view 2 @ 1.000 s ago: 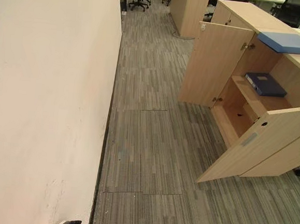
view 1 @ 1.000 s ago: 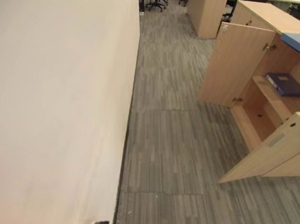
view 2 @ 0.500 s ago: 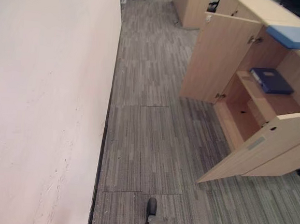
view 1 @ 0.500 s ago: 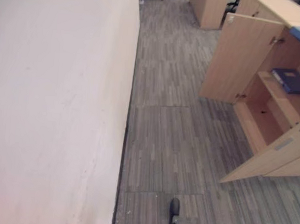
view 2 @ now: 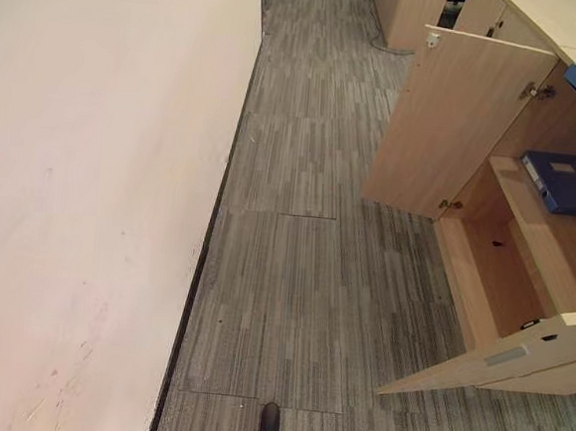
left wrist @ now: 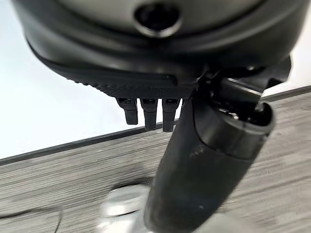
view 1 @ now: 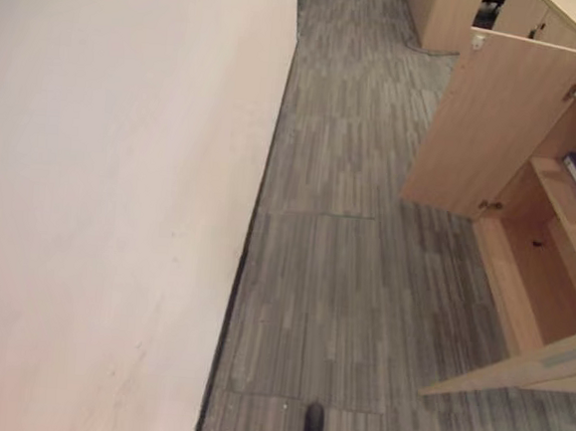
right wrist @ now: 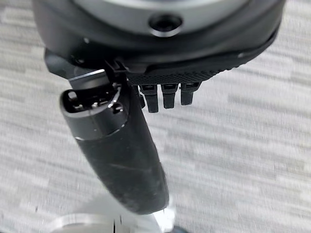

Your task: Put the empty folder in the office cabinet

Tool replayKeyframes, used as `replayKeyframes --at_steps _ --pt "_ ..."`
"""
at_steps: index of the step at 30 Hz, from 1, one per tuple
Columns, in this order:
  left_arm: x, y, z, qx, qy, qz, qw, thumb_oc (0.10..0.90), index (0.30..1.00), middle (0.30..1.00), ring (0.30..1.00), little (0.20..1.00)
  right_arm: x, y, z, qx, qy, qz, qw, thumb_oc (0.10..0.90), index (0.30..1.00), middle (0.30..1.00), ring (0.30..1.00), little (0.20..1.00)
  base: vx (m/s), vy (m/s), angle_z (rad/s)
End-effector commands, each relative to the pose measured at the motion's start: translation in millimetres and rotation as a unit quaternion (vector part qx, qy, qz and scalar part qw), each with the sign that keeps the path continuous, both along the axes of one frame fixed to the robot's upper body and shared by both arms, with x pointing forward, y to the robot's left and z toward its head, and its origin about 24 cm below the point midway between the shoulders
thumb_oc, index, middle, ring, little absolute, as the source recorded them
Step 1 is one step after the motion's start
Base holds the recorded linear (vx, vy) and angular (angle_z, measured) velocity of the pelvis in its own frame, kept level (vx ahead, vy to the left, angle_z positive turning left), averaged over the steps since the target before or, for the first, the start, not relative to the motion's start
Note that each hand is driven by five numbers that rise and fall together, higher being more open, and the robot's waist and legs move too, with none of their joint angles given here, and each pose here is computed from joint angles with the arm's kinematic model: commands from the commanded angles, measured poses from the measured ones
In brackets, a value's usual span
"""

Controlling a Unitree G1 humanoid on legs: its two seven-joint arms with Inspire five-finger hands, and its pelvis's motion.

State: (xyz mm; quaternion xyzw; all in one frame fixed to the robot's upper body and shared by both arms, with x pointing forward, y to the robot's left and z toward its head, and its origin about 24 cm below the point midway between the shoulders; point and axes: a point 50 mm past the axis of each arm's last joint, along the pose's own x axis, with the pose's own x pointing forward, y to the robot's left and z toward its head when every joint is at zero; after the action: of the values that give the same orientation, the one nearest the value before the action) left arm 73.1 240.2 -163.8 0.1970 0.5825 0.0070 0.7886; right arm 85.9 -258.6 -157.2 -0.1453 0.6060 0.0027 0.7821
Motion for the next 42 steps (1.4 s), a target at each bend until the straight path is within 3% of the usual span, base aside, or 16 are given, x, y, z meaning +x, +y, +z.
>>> replayKeyframes --at_steps 1,6,11,16,19,27,33,42 --pt "24.7 -0.8 5.9 -0.001 -0.048 -0.006 0.999 0.8 0.9 0.9 0.9 0.9 -8.4 8.3 -4.2 0.011 0.011 -0.007 1.0 0.8 0.9 0.9 0.9 0.9 0.13 -0.169 0.1" --pt "22.8 4.3 6.8 0.001 -0.053 0.028 0.998 0.8 0.9 0.9 0.9 0.9 -15.6 9.7 -6.0 0.014 0.025 -0.013 1.0 0.8 0.9 0.9 0.9 0.9 0.11 -0.185 -0.16" --pt "17.9 0.7 4.9 0.009 -0.041 -0.006 0.999 0.8 0.9 0.9 0.9 0.9 -9.7 4.0 -3.4 0.004 0.018 -0.009 1.0 0.8 0.9 0.9 0.9 0.9 0.17 -0.004 -0.36" --pt "9.3 -2.3 1.8 0.002 -0.028 0.013 1.0 0.8 0.9 0.9 0.9 0.9 -6.5 1.1 -2.0 -0.004 0.01 -0.009 1.0 0.8 0.9 0.9 0.9 0.9 0.33 0.046 -0.06" --pt "-9.3 -6.3 -3.1 -0.007 0.005 0.016 1.0 0.8 0.9 0.9 0.9 0.9 -21.0 1.5 -4.7 0.0 0.029 -0.022 0.999 0.8 0.9 0.9 0.9 0.9 0.43 0.096 -0.33" --pt "-0.4 1.6 0.5 0.003 -0.009 0.014 1.0 0.8 0.9 0.9 0.9 0.9 -33.5 7.3 -8.2 0.006 0.06 0.002 0.998 0.8 0.9 0.9 0.9 0.9 0.36 0.155 -0.41" --pt "13.8 5.3 4.9 0.009 -0.039 0.021 0.999 0.8 0.9 0.9 0.9 0.9 0.7 9.3 -2.7 0.009 0.008 0.016 1.0 0.8 0.9 0.9 0.9 0.9 0.24 0.156 -0.46" --pt "-5.9 14.6 2.8 0.022 0.008 0.004 1.0 0.8 0.9 0.9 0.9 0.9 39.1 22.6 5.1 0.019 -0.056 0.048 0.997 0.8 0.9 0.9 0.9 0.9 0.15 0.155 0.02"
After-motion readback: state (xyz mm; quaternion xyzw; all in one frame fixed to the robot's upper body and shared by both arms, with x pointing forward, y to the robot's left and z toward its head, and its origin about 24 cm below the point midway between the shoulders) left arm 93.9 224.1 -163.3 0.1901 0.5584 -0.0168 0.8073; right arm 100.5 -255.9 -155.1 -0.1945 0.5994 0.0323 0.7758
